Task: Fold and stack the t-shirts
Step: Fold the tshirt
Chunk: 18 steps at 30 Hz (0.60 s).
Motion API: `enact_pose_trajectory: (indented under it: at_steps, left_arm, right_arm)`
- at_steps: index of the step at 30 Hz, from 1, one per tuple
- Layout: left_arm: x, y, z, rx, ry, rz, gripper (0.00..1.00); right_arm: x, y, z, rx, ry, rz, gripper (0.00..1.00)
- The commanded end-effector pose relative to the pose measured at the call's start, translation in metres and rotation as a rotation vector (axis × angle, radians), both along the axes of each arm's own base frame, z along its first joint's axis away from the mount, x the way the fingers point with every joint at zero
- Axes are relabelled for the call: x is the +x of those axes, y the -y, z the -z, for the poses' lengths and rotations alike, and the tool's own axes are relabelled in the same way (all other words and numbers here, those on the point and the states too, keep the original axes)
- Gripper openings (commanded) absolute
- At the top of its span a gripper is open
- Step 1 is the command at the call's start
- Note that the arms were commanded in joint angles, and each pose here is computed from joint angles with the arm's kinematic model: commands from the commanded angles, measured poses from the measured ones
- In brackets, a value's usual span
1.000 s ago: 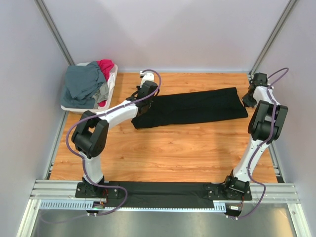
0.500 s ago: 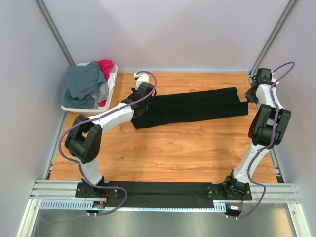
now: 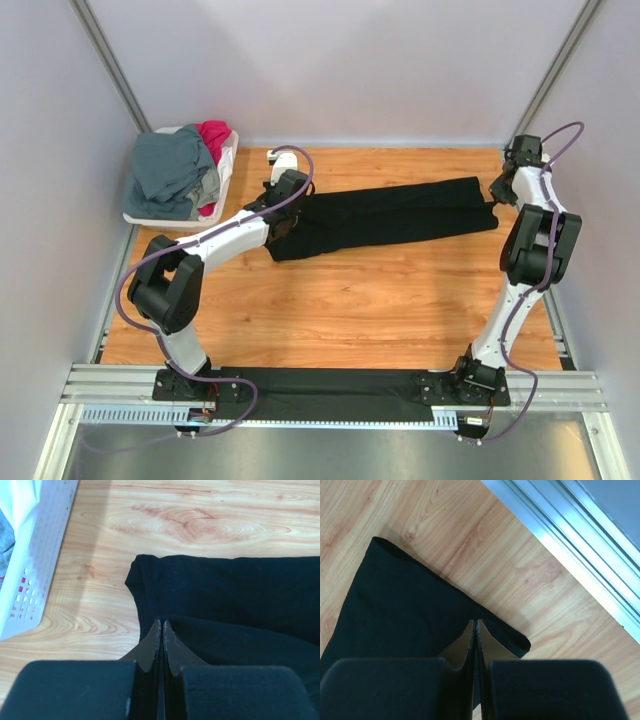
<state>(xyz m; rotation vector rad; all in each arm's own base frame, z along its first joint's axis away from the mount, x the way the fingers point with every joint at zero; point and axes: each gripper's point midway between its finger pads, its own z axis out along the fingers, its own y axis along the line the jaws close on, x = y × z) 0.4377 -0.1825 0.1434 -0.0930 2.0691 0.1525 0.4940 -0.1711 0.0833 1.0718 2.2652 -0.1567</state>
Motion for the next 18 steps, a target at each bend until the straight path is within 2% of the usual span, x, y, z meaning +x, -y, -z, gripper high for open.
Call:
enact_pose_trajectory:
  at_steps: [1,13,18]
  left_arm:
    - [0.000,-0.013,-0.017,-0.012,0.040,-0.058,0.00]
    - [0.016,0.007,-0.018,0.012,0.033,0.031,0.00]
    - [0.025,0.013,-0.008,0.020,0.018,0.032,0.00]
  right_arm:
    - [0.017,0.000,-0.008,-0.022,0.035,-0.032,0.00]
    - [0.025,-0.005,0.026,-0.009,-0.025,-0.049,0.00]
    - [0.028,-0.005,0.035,-0.002,-0.046,-0.065,0.16]
